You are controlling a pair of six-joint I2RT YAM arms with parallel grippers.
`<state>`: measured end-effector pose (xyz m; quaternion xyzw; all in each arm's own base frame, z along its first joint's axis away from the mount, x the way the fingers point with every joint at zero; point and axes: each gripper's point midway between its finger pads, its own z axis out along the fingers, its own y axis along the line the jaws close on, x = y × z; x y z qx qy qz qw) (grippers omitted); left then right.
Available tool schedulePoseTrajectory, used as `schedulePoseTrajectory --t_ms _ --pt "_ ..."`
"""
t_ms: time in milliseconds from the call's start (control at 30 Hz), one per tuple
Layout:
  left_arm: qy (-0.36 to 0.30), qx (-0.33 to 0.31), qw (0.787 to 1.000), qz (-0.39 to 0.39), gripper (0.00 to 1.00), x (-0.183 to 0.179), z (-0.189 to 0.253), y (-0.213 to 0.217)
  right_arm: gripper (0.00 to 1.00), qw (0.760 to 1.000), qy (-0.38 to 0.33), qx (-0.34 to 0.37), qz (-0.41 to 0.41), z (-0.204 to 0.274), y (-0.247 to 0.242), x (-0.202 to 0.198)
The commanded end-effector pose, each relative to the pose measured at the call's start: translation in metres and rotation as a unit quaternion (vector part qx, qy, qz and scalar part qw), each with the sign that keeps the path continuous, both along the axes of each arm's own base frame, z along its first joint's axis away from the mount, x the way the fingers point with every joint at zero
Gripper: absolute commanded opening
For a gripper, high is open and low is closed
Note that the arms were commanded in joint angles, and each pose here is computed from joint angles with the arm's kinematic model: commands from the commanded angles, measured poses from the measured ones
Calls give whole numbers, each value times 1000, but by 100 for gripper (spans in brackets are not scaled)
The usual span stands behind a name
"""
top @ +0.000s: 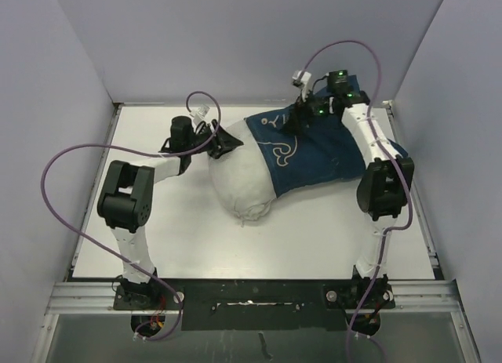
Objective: Put the pillow into the pillowcase
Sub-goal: Stuff the pillow into the pillowcase.
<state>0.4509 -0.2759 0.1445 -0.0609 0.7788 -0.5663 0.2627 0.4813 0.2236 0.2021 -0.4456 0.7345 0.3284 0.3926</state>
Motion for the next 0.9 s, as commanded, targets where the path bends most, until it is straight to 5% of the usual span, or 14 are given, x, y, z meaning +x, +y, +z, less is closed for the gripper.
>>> schedulePoseTrajectory --t_ms 0,133,233,300,400,467,567,667,733,867 --pt "-103 60 993 22 54 -19 57 36 100 986 -145 52 70 117 -40 -35" --pt "-211 158 964 38 75 -33 81 58 98 982 -169 39 75 117 -77 -58" --pt "-325 230 917 16 89 -51 100 50 98 979 -179 30 87 101 -99 -80" --pt "-412 301 860 -27 98 -68 102 31 98 973 -202 20 108 87 -110 -95" --pt "-537 375 746 -119 98 -96 97 -16 98 957 -246 -3 151 61 -121 -118" --pt "-621 390 659 -168 98 -115 93 -48 98 959 -246 -1 143 52 -132 -123" --pt "-698 394 556 -219 98 -129 82 -87 98 964 -239 30 111 53 -145 -124" --pt "-711 444 491 -236 98 -112 64 -110 98 968 -227 55 87 52 -154 -127" --pt "-718 462 467 -229 98 -98 58 -124 98 970 -222 62 80 50 -158 -131" --pt "-697 498 456 -244 98 -74 25 -143 98 970 -222 67 76 48 -162 -139"
